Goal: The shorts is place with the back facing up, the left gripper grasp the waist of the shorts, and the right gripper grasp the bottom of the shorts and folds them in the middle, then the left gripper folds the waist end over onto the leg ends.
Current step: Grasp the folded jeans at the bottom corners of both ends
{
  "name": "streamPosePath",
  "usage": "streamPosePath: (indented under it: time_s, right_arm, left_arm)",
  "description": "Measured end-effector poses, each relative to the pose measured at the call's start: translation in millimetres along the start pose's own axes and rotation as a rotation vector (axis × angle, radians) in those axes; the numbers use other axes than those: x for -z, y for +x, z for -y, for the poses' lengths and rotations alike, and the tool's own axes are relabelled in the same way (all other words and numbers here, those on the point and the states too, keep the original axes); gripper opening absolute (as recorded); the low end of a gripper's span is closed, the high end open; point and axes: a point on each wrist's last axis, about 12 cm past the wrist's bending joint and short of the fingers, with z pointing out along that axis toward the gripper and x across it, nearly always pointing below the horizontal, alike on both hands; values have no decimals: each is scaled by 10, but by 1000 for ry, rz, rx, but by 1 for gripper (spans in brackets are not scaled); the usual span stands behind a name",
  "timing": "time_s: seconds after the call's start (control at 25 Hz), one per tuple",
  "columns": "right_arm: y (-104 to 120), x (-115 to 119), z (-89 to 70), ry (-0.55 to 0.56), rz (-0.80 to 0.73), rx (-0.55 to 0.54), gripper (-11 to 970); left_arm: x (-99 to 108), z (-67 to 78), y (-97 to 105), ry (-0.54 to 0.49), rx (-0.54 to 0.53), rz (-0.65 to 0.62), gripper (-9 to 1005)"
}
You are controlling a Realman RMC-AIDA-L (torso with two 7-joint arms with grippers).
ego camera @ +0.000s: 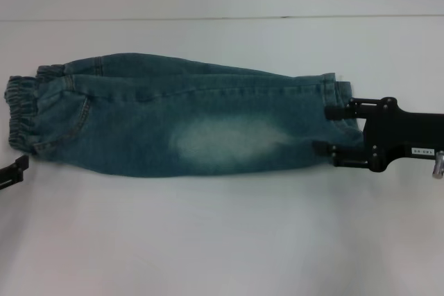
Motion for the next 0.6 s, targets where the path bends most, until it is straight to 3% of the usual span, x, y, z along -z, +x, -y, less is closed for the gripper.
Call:
streamPosePath:
  time_s: [0.36, 0.6]
  right_arm:
    - [89, -91, -66, -38, -26, 9, 720]
    - [112, -109, -63, -38, -28, 3, 721]
  left_arm:
    - [-334, -13, -66, -40, -57, -62, 925]
    - [-424, 21, -96, -21, -83, -79, 922]
